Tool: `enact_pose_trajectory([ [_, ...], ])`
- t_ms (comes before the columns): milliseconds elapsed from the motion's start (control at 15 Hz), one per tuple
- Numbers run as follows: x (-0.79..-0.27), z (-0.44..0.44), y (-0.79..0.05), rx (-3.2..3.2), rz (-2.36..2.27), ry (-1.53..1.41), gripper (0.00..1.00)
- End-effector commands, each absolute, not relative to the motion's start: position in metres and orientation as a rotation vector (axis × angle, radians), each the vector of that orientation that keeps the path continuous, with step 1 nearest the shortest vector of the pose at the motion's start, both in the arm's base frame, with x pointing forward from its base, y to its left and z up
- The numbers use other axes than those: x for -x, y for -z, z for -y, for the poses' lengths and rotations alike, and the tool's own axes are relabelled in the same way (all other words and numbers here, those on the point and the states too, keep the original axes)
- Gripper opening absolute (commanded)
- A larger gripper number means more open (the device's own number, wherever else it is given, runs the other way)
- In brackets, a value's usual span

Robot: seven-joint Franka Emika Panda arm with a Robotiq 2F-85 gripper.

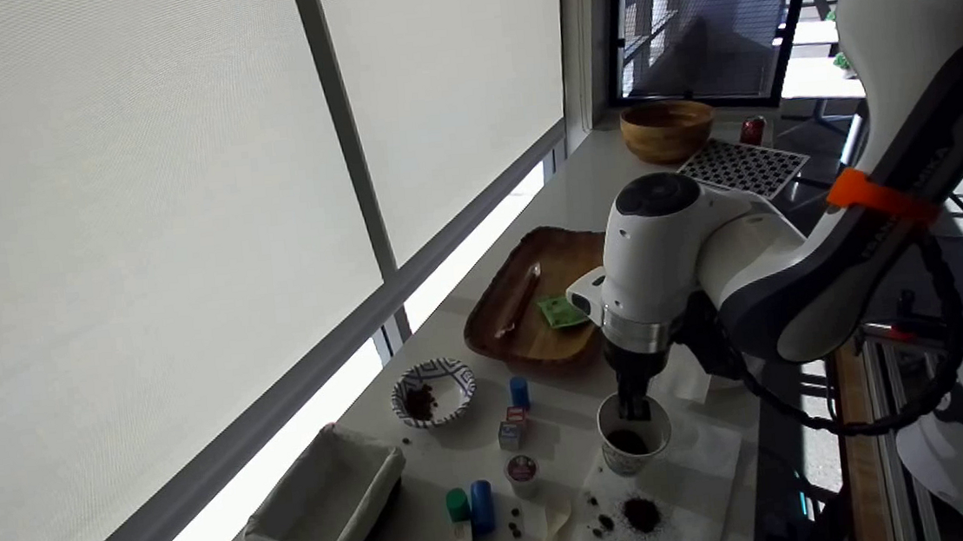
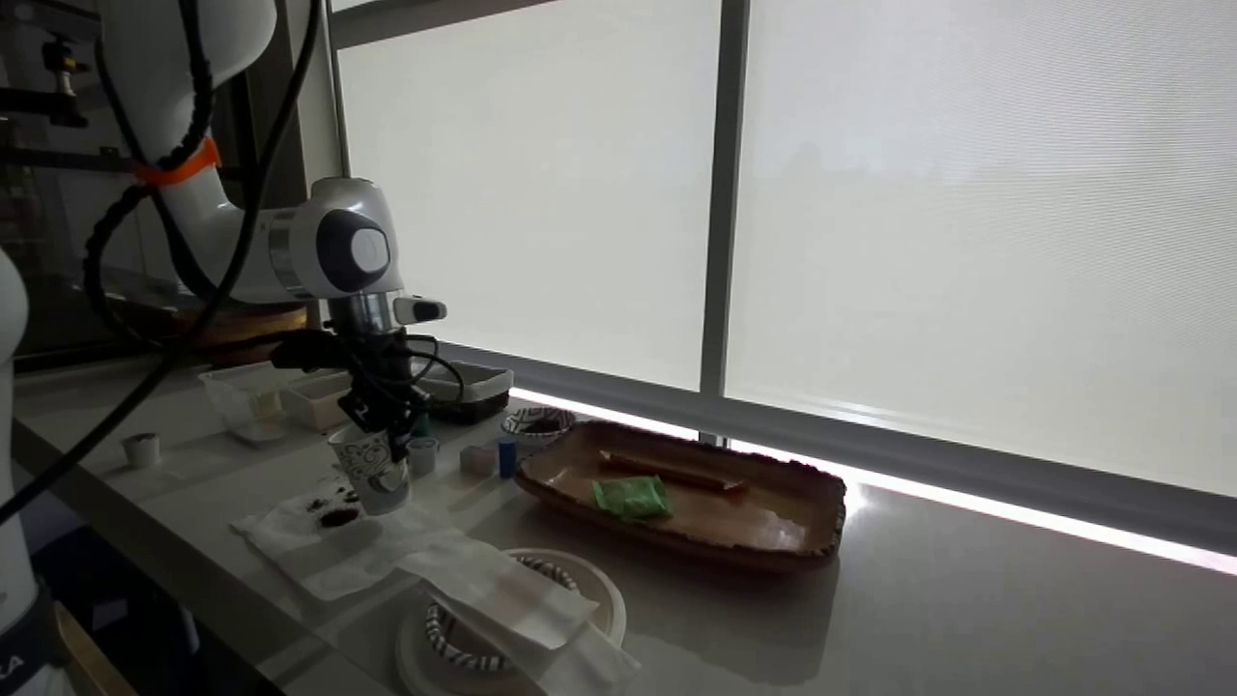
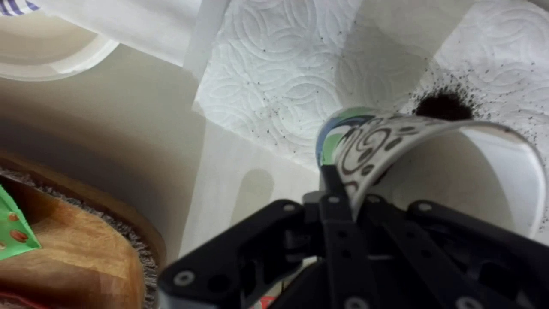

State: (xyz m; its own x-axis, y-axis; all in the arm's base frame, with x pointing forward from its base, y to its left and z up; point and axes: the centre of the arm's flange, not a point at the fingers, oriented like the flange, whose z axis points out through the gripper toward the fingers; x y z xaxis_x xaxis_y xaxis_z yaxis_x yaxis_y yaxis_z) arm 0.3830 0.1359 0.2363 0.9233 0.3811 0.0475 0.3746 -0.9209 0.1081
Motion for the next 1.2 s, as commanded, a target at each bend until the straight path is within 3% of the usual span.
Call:
enact_pose_trajectory([
  [0, -0.382, -0.145, -0.269, -2.933, -0.589, -0.168, 0.01],
  [533, -0.396, -0.197, -0.306, -2.811, -0.777, -0.594, 0.01],
  [1133, -0.403, -0.223, -0.315, -2.501, -0.793, -0.498, 0.01],
])
